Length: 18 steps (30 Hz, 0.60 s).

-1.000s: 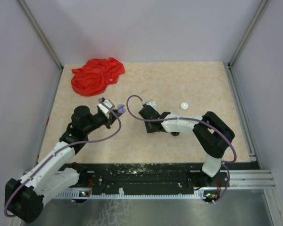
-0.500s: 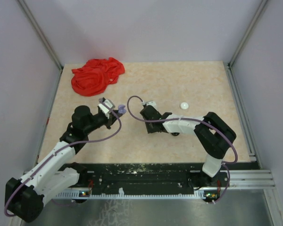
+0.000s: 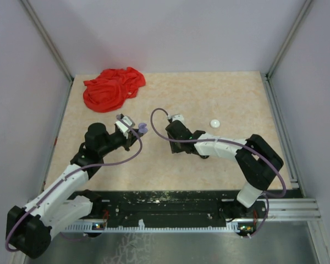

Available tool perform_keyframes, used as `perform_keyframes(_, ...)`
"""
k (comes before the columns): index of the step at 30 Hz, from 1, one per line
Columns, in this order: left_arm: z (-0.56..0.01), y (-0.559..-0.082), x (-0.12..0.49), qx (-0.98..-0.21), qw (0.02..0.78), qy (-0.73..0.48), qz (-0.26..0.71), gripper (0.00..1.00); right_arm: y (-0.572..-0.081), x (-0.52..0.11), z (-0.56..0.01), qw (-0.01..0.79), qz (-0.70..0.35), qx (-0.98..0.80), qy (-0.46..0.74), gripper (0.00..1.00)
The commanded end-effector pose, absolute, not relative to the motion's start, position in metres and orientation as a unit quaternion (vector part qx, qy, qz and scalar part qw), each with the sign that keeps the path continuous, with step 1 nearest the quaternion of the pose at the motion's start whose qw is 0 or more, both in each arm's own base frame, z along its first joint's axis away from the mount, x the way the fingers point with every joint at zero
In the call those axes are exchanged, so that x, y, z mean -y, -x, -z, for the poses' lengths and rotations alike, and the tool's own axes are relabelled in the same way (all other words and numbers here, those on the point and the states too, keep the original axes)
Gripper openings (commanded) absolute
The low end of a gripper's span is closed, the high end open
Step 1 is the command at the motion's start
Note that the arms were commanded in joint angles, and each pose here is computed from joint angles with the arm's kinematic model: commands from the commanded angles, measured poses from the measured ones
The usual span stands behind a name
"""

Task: Insert the wireless bluetooth earbuds into the charging case
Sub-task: Pick up the earbud from the center of the board.

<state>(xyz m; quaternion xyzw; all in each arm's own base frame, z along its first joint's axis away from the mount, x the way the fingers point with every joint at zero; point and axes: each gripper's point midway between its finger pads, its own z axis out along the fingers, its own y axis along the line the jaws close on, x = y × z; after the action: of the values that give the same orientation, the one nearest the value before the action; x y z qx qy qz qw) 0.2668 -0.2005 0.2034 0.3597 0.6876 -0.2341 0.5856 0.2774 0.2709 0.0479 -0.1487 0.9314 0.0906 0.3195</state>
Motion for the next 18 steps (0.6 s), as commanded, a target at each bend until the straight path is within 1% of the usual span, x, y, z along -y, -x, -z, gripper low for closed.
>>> perform_keyframes(1,-0.219,-0.267,0.205,-0.675,0.595,-0.362,0.242,0.01,-0.286,-0.269,-0.059,0.335,-0.082,-0.93,0.13,0.35)
perform_keyframes(8,-0.22,-0.267,0.205,-0.674,0.596,-0.362,0.243,0.01,-0.28,-0.265,-0.054,0.32,-0.074,-0.932,0.154,0.35)
perform_keyframes(11,-0.22,-0.267,0.206,-0.674,0.596,-0.362,0.244,0.01,-0.278,-0.26,-0.039,0.302,-0.053,-0.938,0.165,0.35)
perform_keyframes(18,-0.219,-0.268,0.205,-0.676,0.596,-0.361,0.241,0.01,-0.281,-0.259,-0.032,0.296,-0.038,-0.939,0.172,0.35)
